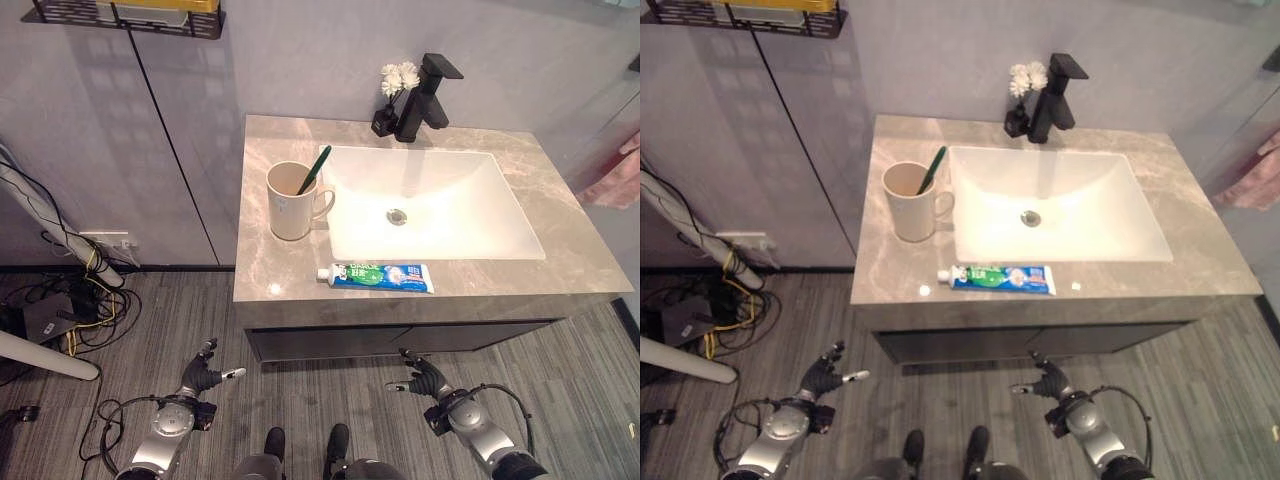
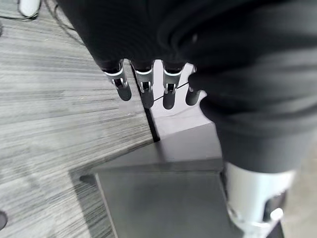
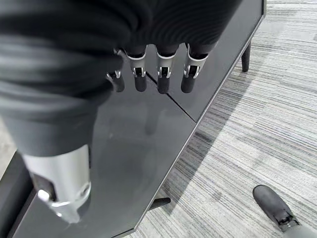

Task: Put brush and paste in cup on sink, flatten towel.

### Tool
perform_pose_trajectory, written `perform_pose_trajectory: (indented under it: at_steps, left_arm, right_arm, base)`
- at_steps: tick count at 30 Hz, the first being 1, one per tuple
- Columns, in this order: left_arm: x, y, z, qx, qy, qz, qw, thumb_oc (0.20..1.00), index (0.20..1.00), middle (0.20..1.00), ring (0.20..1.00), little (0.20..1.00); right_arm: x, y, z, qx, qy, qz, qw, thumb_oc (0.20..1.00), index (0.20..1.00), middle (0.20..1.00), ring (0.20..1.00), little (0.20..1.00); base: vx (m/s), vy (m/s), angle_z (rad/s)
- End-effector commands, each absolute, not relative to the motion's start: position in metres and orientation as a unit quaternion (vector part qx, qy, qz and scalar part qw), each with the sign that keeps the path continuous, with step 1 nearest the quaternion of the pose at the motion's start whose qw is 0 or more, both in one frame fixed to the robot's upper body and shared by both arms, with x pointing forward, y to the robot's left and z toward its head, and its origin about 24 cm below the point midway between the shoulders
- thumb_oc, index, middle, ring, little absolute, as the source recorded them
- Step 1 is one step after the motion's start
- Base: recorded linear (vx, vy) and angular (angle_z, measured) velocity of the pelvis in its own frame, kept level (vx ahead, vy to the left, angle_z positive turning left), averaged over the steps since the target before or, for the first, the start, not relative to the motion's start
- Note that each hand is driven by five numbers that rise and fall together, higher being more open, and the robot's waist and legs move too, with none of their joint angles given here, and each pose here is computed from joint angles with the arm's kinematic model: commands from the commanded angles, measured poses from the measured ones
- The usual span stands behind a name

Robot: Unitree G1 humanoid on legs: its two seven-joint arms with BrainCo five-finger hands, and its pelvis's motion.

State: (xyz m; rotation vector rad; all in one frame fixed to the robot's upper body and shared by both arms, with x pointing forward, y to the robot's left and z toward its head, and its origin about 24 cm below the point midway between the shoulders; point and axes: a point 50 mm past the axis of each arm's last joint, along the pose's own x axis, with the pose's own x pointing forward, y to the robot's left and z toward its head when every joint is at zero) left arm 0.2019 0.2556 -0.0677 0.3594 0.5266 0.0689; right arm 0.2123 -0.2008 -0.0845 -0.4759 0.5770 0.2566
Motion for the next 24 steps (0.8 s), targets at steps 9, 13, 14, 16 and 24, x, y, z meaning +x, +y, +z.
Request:
perform_pose_trajectory:
  at_steps: [9,13,14,16,24]
  left_arm:
    - [0.21,0.275,-0.021,0.234,0.154,0.034,0.959,1.0,1.0,1.0,1.0,1.0]
    - [0.209,0.285,-0.022,0.239,0.166,0.049,0.955,1.0,1.0,1.0,1.0,1.0]
    - [0.208,0.288,-0.023,0.241,0.17,0.053,0.954,1.0,1.0,1.0,1.0,1.0]
    - [0.208,0.293,-0.024,0.24,0.178,0.065,0.952,1.0,1.0,1.0,1.0,1.0]
    - [0.219,0.276,-0.027,0.219,0.166,0.054,0.96,1.0,1.0,1.0,1.0,1.0]
  right_arm:
    - [0.235,-0.238,-0.069,-0.217,0.259,-0.008,0.941,1.0,1.0,1.0,1.0,1.0]
    - [0.238,-0.239,-0.065,-0.224,0.251,-0.003,0.942,1.0,1.0,1.0,1.0,1.0]
    - [0.236,-0.242,-0.065,-0.224,0.252,-0.001,0.942,1.0,1.0,1.0,1.0,1.0]
    - [0.236,-0.244,-0.061,-0.241,0.241,0.014,0.94,1.0,1.0,1.0,1.0,1.0]
    - [0.237,-0.251,-0.054,-0.249,0.233,0.009,0.94,1.0,1.0,1.0,1.0,1.0]
  base:
    - [0.12,-0.18,-0.11]
    - [0.09,-0.329,0.37]
    - [0.07,-0.336,0.29]
    - [0.1,-0.422,0.24]
    - [0.01,-0.034,0.01]
